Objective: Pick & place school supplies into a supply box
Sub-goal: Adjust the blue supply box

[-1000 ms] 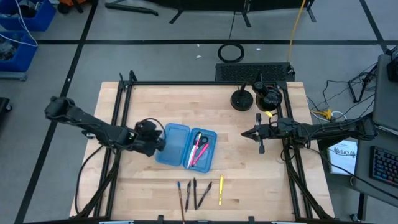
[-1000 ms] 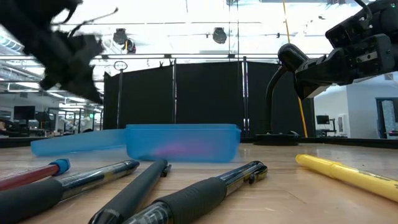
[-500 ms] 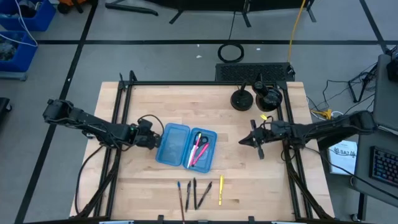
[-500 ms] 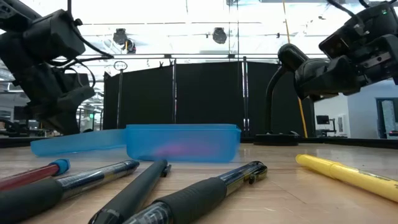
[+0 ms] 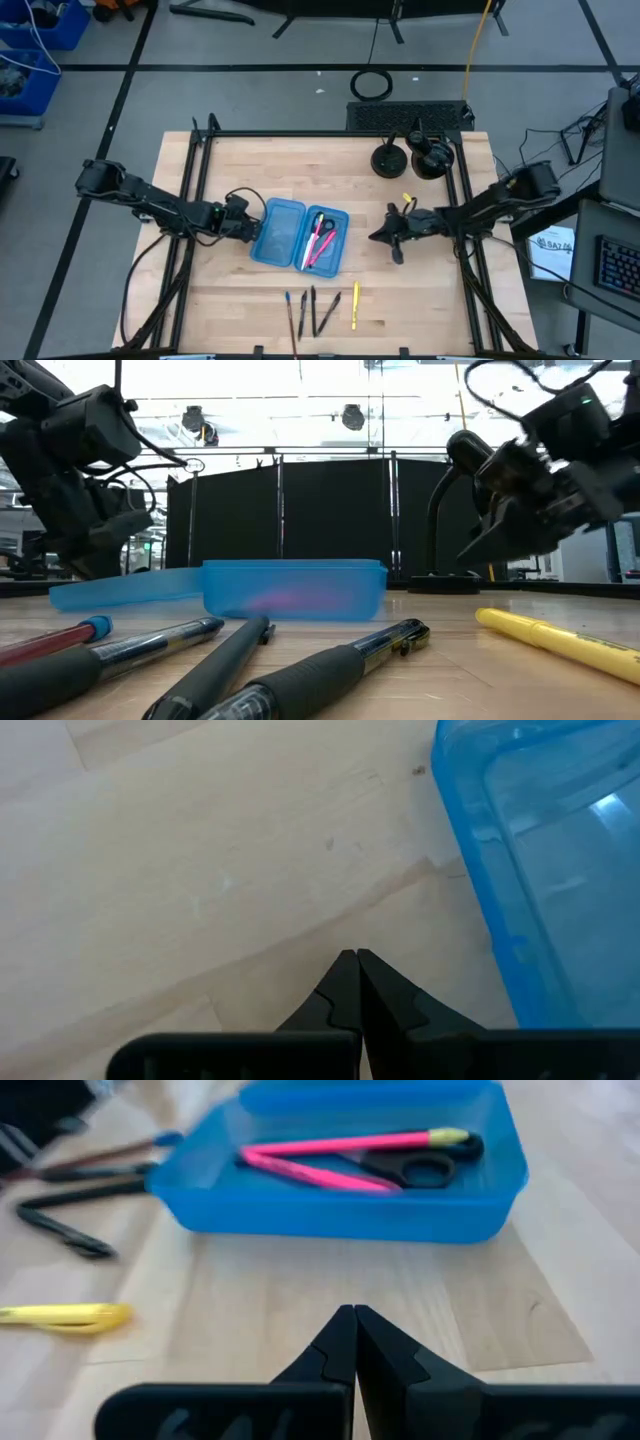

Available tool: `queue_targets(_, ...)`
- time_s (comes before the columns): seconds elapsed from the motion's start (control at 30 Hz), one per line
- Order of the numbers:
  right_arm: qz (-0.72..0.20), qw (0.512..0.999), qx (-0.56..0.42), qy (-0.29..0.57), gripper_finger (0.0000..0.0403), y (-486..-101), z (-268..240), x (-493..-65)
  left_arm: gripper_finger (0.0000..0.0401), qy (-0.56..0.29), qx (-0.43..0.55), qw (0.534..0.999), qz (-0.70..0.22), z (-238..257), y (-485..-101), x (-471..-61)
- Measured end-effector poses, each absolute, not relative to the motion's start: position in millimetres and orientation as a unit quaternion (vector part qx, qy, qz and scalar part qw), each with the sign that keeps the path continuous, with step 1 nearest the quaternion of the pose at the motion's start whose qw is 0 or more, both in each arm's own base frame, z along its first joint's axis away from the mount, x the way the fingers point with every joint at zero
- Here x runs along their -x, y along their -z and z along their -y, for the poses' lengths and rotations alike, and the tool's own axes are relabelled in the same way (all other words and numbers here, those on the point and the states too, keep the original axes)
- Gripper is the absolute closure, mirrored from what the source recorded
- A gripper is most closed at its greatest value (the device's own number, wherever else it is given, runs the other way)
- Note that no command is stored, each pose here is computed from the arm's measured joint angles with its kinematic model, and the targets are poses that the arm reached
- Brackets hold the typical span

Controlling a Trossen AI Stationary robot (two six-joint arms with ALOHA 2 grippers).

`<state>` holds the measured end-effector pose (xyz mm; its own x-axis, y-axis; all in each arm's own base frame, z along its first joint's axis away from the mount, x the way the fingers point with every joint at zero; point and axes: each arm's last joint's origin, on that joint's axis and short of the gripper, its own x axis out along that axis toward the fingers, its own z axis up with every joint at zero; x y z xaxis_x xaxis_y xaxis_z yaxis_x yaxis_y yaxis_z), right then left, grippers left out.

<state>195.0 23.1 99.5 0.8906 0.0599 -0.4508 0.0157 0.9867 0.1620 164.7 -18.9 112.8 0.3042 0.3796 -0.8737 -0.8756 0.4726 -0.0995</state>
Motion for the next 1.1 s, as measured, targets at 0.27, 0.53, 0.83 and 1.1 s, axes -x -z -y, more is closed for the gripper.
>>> queue_targets(0.27, -0.257, 0.965, -0.058, 0.017, 0.0403, -89.5, -17.4, -229.4, 0.0400, -0.391, 0.310, 0.767, -0.403, 28.1, -112.9, -169.5)
queue_targets(0.53, -0.264, 0.961, -0.057, 0.057, 0.0403, -82.7, 2.8, -240.5, 0.0400, -0.348, 0.338, 0.774, -0.408, 38.8, -115.2, -174.3)
queue_targets(0.83, -0.261, 0.962, -0.059, 0.050, 0.0403, -79.8, 17.0, -240.9, 0.0400, -0.326, 0.360, 0.776, -0.403, 46.7, -110.8, -181.2)
queue_targets(1.1, -0.244, 0.967, -0.050, 0.045, 0.0403, -82.7, 18.4, -242.0, 0.0400, -0.305, 0.376, 0.782, -0.393, 52.0, -108.1, -187.9)
